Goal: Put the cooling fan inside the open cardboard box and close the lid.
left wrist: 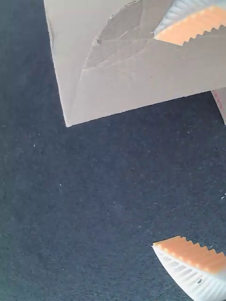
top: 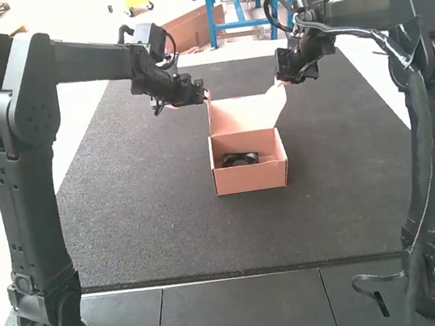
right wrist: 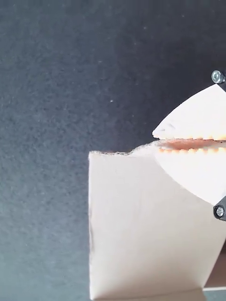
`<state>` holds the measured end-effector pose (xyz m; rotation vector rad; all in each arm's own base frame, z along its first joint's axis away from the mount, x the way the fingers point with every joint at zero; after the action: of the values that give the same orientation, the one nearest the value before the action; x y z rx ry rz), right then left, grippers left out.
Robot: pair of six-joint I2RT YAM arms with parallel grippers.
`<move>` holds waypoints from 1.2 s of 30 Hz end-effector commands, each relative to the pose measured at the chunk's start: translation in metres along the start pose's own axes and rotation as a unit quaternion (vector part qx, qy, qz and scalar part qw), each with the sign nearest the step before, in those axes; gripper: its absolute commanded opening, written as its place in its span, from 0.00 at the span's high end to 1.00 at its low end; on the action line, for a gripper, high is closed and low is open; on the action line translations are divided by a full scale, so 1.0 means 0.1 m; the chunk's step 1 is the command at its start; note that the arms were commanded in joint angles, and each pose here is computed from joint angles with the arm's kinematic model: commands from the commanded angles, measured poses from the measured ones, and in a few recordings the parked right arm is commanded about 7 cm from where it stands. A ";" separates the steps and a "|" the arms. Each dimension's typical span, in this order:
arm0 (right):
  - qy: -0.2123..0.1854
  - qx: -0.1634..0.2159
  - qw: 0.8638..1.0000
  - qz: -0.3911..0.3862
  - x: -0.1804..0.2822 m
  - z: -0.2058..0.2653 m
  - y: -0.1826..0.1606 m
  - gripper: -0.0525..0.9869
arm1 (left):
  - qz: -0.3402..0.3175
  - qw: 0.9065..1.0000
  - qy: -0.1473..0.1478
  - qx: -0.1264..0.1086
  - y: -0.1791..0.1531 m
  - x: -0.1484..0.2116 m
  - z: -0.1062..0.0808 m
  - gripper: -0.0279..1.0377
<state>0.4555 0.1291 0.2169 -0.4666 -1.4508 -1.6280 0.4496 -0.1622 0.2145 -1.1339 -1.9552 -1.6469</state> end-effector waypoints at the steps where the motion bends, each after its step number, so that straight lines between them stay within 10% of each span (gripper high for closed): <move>1: 0.000 0.018 1.000 -0.022 0.13 0.06 0.12 0.89 | -0.022 1.000 -0.017 -0.011 0.15 0.07 -0.10 0.06; 36: 0.023 0.044 0.999 0.019 0.56 0.40 -0.16 0.96 | -0.020 0.999 -0.029 -0.024 0.16 0.37 -0.34 0.06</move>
<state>0.4155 0.1362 0.2429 -0.4697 -1.4432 -1.5395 0.4397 -0.1755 0.2150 -1.1919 -1.9046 -1.6377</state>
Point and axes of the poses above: each hand's point on the last joint's axis, 136 mm out from that joint toward the fingers, its own x axis back along the fingers, its own z axis along the line the jaws close on, y = z × x, the point moved 9 cm from there along x, back along the fingers, and after that the axes turned 5 degrees about x, right-handed, at the moved point
